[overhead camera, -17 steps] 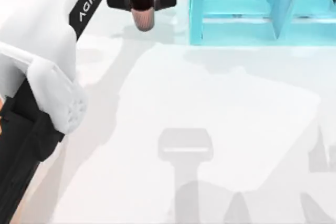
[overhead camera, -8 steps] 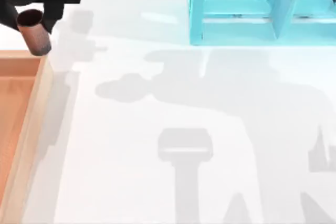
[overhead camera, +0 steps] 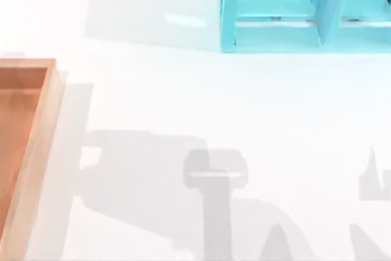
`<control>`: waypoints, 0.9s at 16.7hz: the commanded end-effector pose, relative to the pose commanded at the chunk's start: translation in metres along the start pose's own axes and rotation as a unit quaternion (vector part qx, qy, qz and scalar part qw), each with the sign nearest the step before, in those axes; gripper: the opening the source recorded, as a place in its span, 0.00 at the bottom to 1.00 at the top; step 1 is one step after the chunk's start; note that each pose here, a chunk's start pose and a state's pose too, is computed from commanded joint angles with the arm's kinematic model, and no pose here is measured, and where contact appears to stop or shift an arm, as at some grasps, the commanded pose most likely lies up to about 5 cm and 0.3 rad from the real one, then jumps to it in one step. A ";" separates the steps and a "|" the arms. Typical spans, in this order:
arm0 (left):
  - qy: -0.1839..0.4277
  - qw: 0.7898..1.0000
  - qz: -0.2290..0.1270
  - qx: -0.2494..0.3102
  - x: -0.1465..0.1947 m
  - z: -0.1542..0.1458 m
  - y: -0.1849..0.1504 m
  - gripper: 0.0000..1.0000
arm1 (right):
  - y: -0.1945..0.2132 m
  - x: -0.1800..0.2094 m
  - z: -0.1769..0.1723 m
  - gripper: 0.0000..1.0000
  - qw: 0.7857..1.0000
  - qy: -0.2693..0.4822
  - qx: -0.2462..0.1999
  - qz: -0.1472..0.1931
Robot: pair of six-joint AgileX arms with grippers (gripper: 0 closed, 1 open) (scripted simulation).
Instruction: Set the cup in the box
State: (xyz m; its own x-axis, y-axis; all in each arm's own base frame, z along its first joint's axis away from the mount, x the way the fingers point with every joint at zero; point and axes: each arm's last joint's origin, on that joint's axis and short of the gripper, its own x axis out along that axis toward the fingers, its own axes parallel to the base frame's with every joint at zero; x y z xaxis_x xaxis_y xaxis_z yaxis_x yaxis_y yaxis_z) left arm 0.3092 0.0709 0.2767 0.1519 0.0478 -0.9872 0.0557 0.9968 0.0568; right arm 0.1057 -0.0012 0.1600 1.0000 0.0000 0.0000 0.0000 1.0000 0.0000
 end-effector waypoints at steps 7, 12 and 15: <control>-0.033 0.999 -0.001 -0.017 -0.005 -0.016 0.015 0.00 | 0.000 0.000 0.000 1.00 1.000 0.000 0.000 0.000; -0.030 0.999 0.000 -0.016 0.014 -0.015 0.014 0.00 | 0.000 0.000 0.000 1.00 1.000 0.000 0.000 0.000; -0.034 0.999 0.000 -0.016 0.039 -0.015 0.014 0.00 | 0.000 0.000 0.000 1.00 1.000 0.000 0.000 0.000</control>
State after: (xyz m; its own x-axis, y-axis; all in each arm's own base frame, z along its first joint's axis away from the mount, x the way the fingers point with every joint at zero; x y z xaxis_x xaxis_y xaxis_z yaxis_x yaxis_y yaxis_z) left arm 0.3009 0.0880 0.2364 0.2187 0.0440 -0.9748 0.0243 0.9984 0.0505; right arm 0.1057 -0.0012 0.1600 1.0000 0.0000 0.0000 0.0000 1.0000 0.0000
